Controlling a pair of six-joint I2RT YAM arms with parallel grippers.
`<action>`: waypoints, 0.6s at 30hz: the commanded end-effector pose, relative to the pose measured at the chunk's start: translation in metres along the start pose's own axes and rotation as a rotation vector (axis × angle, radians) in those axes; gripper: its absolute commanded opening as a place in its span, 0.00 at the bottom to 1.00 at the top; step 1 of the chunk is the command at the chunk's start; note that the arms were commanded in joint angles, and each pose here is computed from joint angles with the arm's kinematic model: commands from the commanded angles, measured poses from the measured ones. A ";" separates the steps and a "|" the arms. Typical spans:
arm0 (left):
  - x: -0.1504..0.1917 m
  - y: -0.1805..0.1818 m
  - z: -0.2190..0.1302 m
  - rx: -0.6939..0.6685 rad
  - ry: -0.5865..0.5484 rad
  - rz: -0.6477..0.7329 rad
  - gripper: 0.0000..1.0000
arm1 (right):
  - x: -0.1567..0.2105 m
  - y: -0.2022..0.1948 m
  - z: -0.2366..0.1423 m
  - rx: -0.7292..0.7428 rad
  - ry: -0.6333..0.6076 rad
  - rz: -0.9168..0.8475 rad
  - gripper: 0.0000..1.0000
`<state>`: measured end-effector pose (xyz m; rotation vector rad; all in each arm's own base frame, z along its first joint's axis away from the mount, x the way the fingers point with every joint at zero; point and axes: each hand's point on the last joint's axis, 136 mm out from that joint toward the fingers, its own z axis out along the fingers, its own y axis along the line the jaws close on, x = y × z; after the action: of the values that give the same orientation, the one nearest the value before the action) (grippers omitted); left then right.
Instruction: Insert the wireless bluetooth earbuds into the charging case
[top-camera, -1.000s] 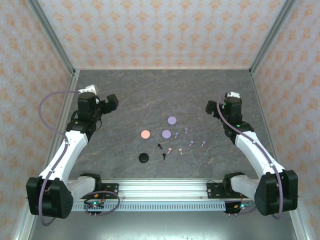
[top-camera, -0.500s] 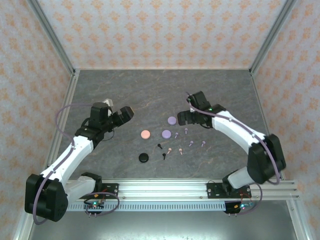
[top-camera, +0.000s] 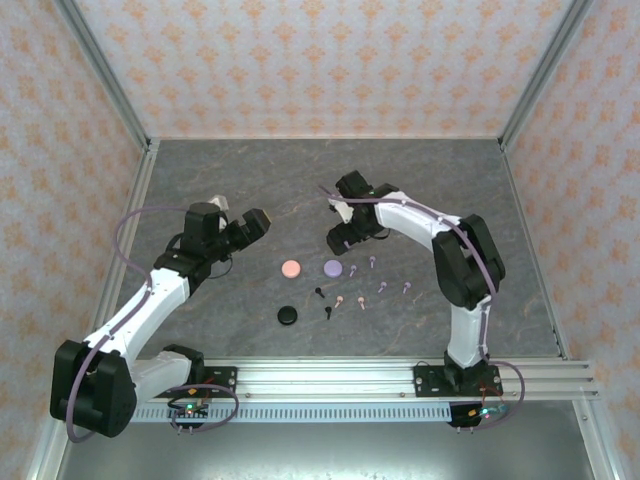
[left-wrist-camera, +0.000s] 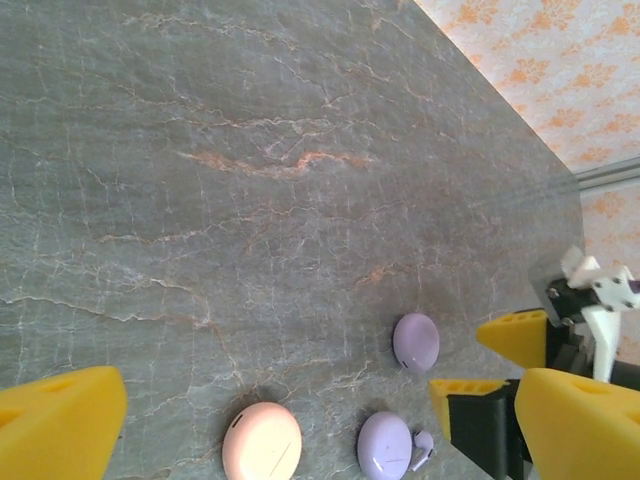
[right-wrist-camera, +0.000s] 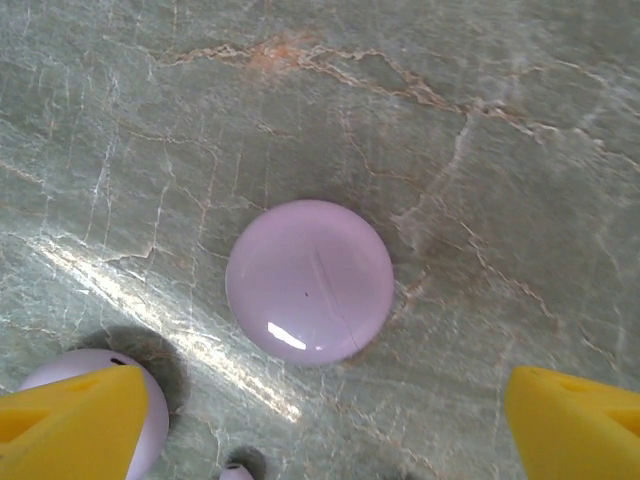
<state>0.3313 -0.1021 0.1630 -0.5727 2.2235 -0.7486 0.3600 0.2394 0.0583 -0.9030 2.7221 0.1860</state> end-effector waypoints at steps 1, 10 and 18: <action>-0.012 -0.010 -0.008 0.003 -0.043 0.024 1.00 | -0.001 0.007 0.006 -0.026 0.042 -0.057 0.90; -0.015 -0.010 -0.009 -0.010 -0.044 0.033 1.00 | -0.008 0.010 0.032 -0.014 0.069 -0.074 0.79; -0.016 -0.009 -0.012 -0.027 -0.048 0.047 1.00 | -0.002 0.012 0.039 -0.007 0.095 -0.070 0.69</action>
<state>0.3339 -0.0981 0.1709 -0.5735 2.2176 -0.7144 0.3658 0.2574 0.0237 -1.0179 2.7546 0.1583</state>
